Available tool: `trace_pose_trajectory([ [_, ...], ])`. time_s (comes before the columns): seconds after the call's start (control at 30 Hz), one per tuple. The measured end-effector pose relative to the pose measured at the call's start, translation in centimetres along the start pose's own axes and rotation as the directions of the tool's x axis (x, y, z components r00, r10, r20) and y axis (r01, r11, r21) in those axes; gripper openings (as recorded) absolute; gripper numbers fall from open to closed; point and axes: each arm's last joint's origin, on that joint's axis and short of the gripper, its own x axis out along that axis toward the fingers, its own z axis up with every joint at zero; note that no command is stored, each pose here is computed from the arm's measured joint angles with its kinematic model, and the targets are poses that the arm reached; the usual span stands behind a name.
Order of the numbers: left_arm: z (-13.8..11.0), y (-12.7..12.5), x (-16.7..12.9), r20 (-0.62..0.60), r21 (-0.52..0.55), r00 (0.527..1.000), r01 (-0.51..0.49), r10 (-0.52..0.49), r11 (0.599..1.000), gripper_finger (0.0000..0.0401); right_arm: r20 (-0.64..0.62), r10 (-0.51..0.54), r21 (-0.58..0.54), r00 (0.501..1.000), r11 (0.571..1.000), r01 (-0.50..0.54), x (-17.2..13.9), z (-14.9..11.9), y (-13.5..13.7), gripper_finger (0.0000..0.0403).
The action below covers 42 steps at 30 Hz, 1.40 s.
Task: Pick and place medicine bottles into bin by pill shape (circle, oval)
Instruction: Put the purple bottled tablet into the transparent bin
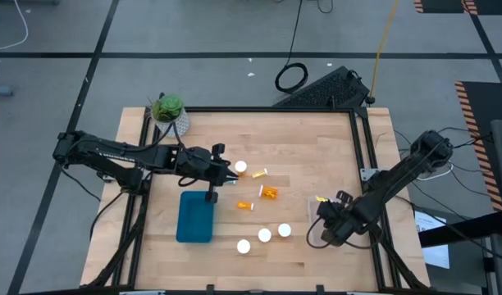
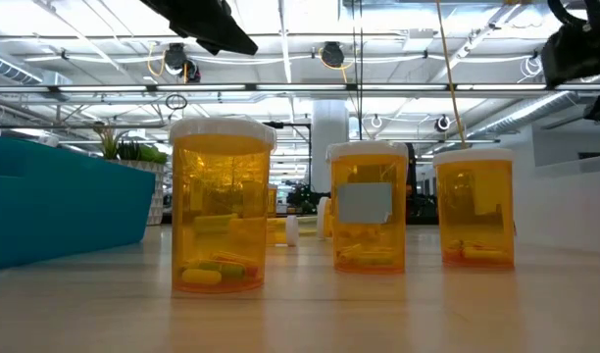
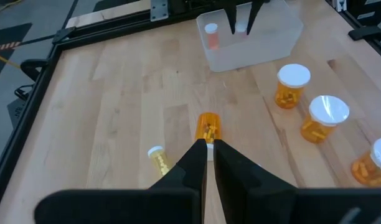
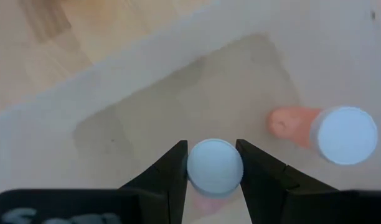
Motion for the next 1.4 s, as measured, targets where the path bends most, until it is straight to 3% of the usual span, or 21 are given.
trace_pose_trajectory([
  [0.33, 0.0, 0.0, 0.0, 0.001, -0.002, 1.000, 0.001, -0.001, 1.000, 0.0033, 0.315, 0.009, -0.021, 0.949, 1.000, -0.002, -2.6, -0.3, -0.6, 0.0118],
  [1.13, 0.0, 0.0, 0.0, 0.002, 0.000, 1.000, 0.002, -0.002, 1.000, 0.0033, 0.494, 0.075, -0.110, 0.866, 0.994, -0.024, 1.6, -5.7, -1.9, 0.0119],
  [1.4, 0.2, 0.0, 0.0, 0.016, 0.000, 1.000, -0.001, 0.001, 1.000, 0.0033, 0.495, 0.080, -0.101, 0.865, 0.994, -0.034, 2.1, -6.3, -2.2, 0.0147],
])
